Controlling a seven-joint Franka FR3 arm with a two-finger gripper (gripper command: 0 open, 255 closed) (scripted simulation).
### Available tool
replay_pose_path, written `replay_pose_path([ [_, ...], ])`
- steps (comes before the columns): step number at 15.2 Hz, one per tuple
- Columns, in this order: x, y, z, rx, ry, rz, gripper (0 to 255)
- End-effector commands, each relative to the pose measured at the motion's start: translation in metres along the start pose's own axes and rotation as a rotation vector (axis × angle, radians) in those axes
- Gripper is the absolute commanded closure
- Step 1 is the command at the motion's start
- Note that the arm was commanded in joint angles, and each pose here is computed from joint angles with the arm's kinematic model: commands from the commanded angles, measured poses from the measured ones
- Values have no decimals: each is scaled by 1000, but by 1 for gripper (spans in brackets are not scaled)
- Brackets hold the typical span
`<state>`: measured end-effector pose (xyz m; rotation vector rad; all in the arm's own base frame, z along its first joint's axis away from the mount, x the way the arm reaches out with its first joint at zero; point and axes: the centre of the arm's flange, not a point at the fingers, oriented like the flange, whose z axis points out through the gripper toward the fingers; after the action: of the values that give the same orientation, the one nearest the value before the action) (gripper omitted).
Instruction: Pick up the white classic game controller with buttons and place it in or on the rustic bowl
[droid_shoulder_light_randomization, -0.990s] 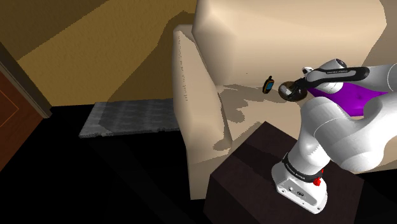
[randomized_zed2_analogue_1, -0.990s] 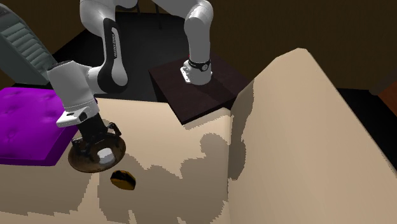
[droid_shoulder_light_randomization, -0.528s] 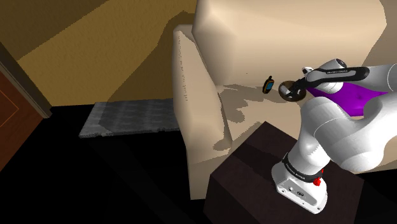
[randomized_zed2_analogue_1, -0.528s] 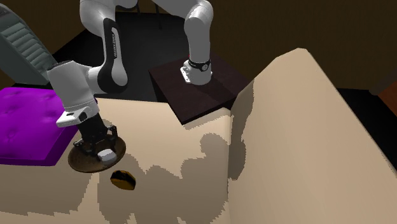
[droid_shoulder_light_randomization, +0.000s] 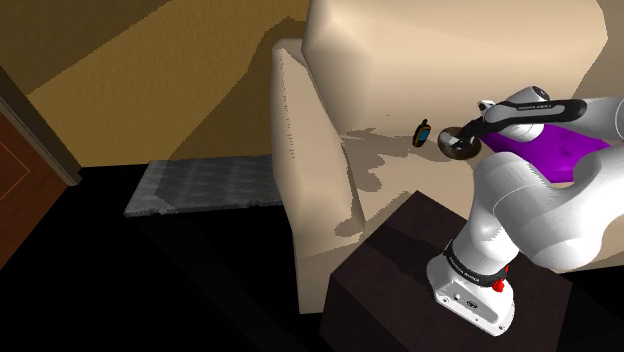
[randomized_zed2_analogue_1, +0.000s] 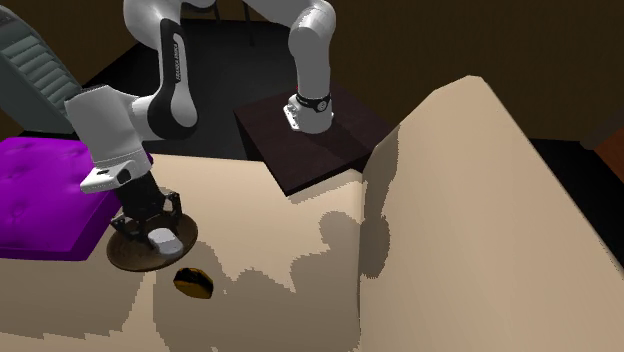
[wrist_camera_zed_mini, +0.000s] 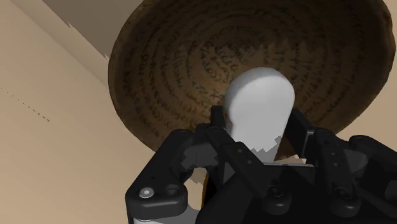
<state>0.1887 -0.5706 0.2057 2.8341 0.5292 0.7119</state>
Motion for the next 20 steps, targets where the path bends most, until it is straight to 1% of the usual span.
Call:
replay_pose_path([
  [1,4,2,-8,0,0,0,255],
  [20,46,27,-96,0,0,0,255],
])
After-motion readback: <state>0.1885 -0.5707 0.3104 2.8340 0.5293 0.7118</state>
